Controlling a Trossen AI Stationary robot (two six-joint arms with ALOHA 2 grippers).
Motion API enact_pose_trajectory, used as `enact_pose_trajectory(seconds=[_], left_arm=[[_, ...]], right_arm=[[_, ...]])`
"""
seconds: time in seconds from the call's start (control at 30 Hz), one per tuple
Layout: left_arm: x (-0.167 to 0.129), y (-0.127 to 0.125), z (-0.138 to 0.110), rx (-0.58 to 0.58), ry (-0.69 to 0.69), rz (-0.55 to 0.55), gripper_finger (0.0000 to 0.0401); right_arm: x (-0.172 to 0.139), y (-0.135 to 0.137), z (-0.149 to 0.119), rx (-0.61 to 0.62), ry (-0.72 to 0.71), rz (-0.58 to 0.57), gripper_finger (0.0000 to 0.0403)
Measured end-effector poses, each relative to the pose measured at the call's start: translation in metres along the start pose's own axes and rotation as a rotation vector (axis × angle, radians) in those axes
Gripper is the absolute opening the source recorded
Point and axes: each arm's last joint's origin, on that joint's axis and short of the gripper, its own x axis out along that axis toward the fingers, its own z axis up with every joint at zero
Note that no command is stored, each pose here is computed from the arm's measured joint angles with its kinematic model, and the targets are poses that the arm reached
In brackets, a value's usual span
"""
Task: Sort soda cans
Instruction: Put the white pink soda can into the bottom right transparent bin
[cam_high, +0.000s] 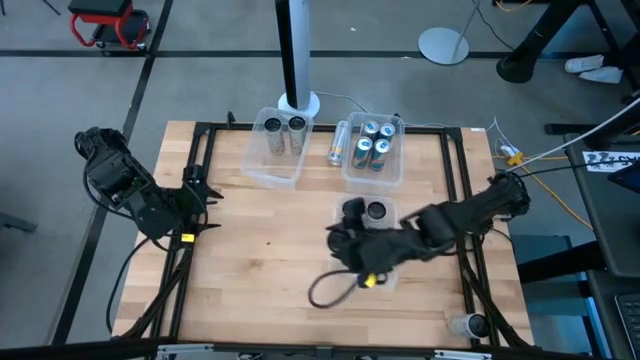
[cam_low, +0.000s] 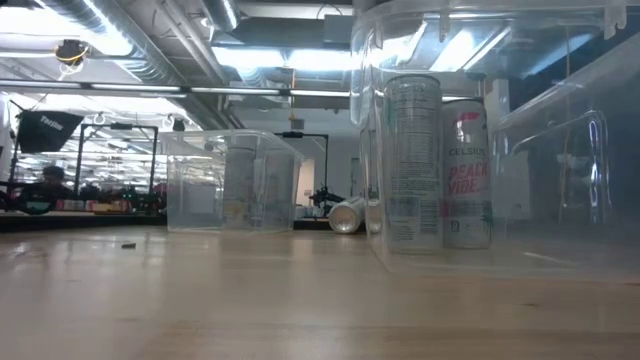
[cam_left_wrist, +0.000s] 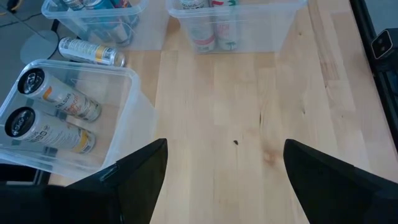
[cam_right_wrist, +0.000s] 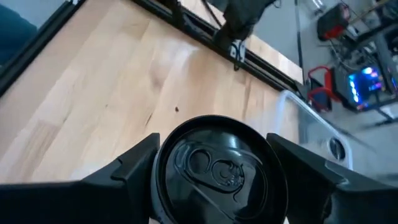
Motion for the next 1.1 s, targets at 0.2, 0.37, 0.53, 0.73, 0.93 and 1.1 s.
enact_pose_trajectory(seconds=[0.2, 0.37, 0.53, 0.73, 0.93, 1.1], left_arm=[[0.0, 0.0, 0.0, -0.012, 0.0, 0.0, 0.0308], [0.0, 0.0, 0.0, -0.015, 0.0, 0.0, 0.0308], [0.0, 0.0, 0.0, -0.015, 0.0, 0.0, 0.0308], [0.0, 0.0, 0.0, -0.021, 0.0, 0.0, 0.0308], [0.0, 0.0, 0.0, -0.021, 0.0, 0.001, 0.0308], [0.0, 0.0, 0.0, -0.013, 0.001, 0.001, 0.0308]], right_arm=[[-0.017, 0.024, -0.007, 0.045, 0.078, 0.011, 0.025], [-0.029, 0.045, -0.016, 0.054, 0.139, -0.036, 0.025], [-0.032, 0.065, -0.031, 0.054, 0.225, -0.079, 0.025], [-0.018, 0.078, -0.048, 0.059, 0.292, -0.095, 0.025], [-0.017, 0.078, -0.057, 0.061, 0.273, -0.126, 0.025], [-0.007, 0.084, -0.069, 0.09, 0.235, -0.121, 0.025]])
